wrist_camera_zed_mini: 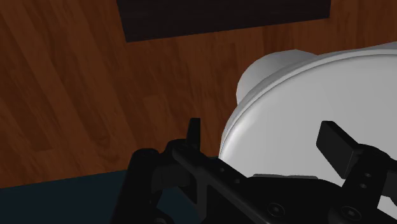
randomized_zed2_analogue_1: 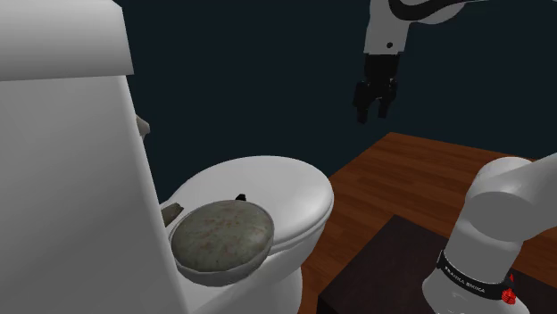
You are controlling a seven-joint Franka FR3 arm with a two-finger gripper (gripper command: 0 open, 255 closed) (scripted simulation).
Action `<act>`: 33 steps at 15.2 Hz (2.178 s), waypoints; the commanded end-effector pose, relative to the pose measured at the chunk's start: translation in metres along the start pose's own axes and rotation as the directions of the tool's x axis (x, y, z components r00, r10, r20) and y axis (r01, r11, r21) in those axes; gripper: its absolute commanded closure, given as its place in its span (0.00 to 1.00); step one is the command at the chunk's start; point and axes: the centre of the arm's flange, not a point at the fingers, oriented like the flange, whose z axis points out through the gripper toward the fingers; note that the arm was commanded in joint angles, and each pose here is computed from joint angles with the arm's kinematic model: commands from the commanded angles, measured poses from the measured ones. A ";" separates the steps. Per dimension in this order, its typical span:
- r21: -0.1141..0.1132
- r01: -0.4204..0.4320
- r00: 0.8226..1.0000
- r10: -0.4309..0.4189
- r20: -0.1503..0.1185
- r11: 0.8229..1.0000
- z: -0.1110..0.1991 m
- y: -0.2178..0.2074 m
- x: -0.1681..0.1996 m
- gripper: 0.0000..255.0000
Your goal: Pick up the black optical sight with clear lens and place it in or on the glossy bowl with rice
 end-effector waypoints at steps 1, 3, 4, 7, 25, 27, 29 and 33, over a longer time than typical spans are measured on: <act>0.000 0.000 1.000 0.000 0.000 1.000 0.000 0.000 0.000 0.00; -0.001 -0.044 0.999 0.044 0.006 0.999 0.008 -0.025 0.001 0.00; -0.002 -0.066 0.998 0.066 0.009 0.998 0.012 -0.038 0.002 0.00; -0.004 -0.132 0.991 0.132 0.019 0.991 0.025 -0.075 0.006 0.00; -0.029 -0.505 0.860 0.505 0.069 0.863 0.102 -0.288 0.079 0.00; -0.033 -0.542 0.836 0.543 0.074 0.840 0.111 -0.309 0.092 0.00; -0.038 -0.578 0.811 0.579 0.079 0.815 0.121 -0.330 0.105 0.00; -0.044 -0.627 0.773 0.628 0.085 0.778 0.139 -0.358 0.125 0.00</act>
